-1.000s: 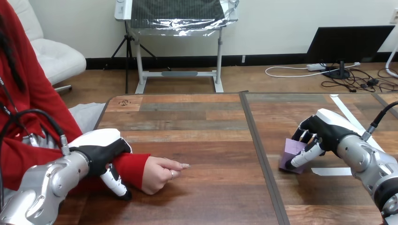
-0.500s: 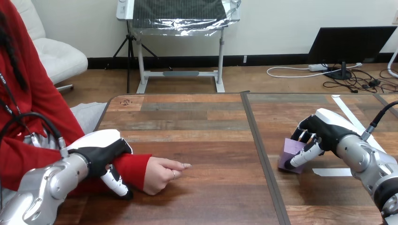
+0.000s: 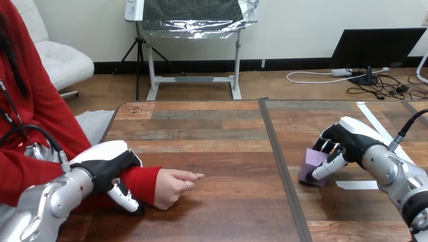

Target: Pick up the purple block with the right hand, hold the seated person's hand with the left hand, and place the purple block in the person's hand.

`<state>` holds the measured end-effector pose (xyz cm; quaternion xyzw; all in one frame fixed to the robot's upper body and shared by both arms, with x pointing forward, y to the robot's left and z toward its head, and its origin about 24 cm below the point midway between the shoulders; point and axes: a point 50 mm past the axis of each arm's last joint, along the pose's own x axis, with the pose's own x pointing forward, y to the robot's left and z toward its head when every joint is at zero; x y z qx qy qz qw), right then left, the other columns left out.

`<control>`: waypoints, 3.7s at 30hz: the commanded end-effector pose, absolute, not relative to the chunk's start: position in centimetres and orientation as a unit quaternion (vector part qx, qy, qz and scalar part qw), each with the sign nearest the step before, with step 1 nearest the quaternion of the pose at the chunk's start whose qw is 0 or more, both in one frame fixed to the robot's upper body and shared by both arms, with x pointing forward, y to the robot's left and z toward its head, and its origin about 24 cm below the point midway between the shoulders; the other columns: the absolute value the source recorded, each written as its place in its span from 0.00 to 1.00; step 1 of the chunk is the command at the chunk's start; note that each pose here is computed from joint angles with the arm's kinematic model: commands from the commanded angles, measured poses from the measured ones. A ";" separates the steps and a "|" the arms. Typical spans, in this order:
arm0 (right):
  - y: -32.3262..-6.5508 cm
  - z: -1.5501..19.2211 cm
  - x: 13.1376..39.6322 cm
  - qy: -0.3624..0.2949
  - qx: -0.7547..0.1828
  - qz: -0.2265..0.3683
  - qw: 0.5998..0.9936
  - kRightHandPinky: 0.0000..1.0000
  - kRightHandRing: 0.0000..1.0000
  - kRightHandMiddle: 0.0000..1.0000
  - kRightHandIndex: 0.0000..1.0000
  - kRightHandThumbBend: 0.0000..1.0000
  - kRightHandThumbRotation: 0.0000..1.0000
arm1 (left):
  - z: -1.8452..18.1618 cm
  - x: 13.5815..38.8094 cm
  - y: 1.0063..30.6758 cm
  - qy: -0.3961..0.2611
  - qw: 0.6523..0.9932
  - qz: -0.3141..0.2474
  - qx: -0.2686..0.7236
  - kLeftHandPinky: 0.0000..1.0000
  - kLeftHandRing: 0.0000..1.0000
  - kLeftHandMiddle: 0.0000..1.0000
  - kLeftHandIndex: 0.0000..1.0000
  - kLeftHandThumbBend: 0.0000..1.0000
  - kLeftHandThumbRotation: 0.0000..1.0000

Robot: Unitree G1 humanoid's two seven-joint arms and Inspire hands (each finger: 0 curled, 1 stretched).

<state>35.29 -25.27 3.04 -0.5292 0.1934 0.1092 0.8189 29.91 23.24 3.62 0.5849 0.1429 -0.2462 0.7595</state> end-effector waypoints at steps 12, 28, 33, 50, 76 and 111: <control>-24.1 6.2 37.2 0.124 -0.514 0.086 0.844 0.50 0.53 0.54 0.51 0.78 0.00 | 8.5 30.8 22.6 0.039 0.787 -0.213 0.578 0.27 0.32 0.40 0.42 0.79 0.00; -23.3 6.4 37.5 0.114 -0.511 0.095 0.847 0.46 0.51 0.53 0.50 0.78 0.00 | 11.5 31.3 22.7 -0.003 0.797 -0.191 0.574 0.25 0.31 0.38 0.41 0.78 0.00; -23.1 6.5 37.6 0.107 -0.517 0.100 0.844 0.50 0.54 0.54 0.50 0.79 0.00 | 12.2 31.4 22.6 -0.006 0.795 -0.187 0.577 0.25 0.31 0.39 0.41 0.78 0.00; -22.2 7.1 38.0 0.093 -0.510 0.113 0.848 0.46 0.51 0.53 0.50 0.79 0.00 | 14.0 31.9 22.1 -0.031 0.801 -0.173 0.573 0.27 0.33 0.40 0.42 0.77 0.00; -19.8 8.4 38.4 0.024 -0.477 0.145 0.867 0.41 0.45 0.49 0.48 0.79 0.00 | 15.1 33.3 20.4 -0.059 0.810 -0.172 0.558 0.26 0.32 0.38 0.41 0.79 0.00; -16.4 11.7 38.6 -0.083 -0.453 0.184 0.868 0.32 0.37 0.44 0.46 0.77 0.00 | 15.0 34.4 18.3 -0.080 0.822 -0.182 0.534 0.24 0.30 0.36 0.40 0.81 0.00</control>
